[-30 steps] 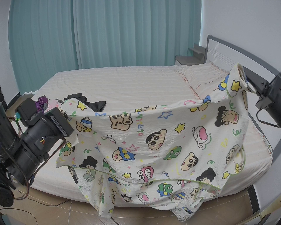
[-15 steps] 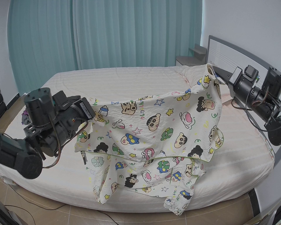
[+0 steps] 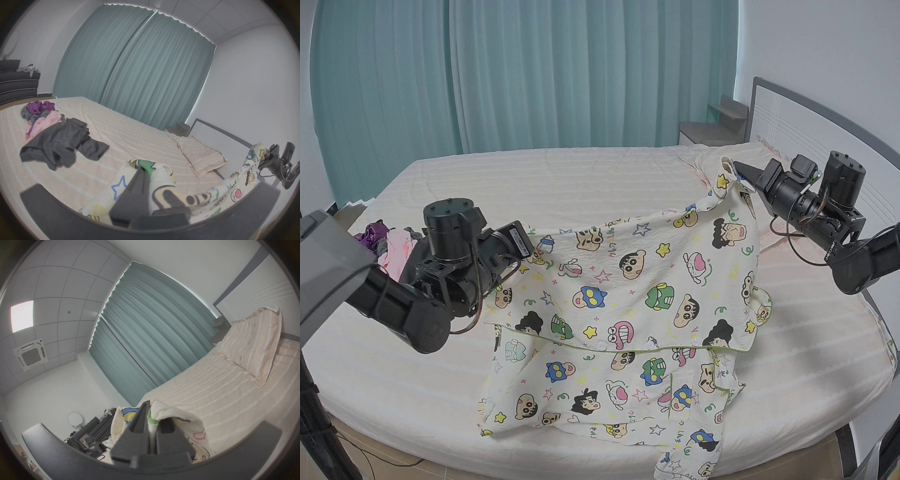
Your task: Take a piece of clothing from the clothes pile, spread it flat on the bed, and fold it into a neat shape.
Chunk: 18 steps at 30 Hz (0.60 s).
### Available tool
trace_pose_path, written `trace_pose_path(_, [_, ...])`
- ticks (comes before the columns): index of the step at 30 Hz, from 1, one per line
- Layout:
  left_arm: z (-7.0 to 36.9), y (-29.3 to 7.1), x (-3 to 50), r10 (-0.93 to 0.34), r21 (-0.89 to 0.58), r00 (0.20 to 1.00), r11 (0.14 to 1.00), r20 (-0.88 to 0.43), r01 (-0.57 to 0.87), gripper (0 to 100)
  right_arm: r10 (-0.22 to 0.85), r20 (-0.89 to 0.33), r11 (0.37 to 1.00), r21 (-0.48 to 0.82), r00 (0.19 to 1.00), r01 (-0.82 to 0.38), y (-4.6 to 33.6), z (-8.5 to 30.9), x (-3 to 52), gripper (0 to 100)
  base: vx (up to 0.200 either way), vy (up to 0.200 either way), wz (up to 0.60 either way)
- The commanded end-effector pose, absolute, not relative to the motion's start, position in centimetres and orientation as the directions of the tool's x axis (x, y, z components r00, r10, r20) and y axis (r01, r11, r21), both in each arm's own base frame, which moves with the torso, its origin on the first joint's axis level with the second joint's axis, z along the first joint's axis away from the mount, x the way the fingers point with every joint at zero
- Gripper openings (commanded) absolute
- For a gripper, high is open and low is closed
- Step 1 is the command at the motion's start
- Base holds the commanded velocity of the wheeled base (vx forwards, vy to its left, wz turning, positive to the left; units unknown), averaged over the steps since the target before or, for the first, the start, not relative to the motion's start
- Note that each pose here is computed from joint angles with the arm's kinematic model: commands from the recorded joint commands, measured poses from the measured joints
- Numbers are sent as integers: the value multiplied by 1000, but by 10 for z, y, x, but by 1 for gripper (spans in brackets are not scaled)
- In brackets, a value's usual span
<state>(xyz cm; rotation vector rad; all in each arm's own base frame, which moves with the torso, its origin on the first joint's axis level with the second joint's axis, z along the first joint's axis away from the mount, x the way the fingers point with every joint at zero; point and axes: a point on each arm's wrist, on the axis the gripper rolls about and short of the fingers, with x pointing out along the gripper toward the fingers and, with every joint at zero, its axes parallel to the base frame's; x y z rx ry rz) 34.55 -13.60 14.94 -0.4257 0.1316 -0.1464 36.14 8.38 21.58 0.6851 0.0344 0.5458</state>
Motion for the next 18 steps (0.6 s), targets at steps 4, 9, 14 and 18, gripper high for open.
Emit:
trace_pose_path(4, [86, -138, 395, -112, -383, 969, 924, -221, 20, 0, 461, 18, 671, 648, 887, -361, 87, 154, 405, 0, 100, 0, 0])
trace_pose_path(9, [69, -138, 398, -106, -396, 961, 918, -256, -4, 0, 415, -18, 692, 655, 910, -303, 81, 135, 418, 0, 0, 0, 0])
trace_pose_path(14, [61, -140, 402, -120, -471, 958, 882, -259, -17, 0, 412, -46, 696, 660, 910, -282, 81, 122, 422, 0, 0, 0, 0])
trace_pose_path(18, [44, -141, 406, -112, -459, 950, 888, -291, -36, 0, 412, -70, 699, 664, 909, -266, 82, 112, 425, 0, 200, 0, 0])
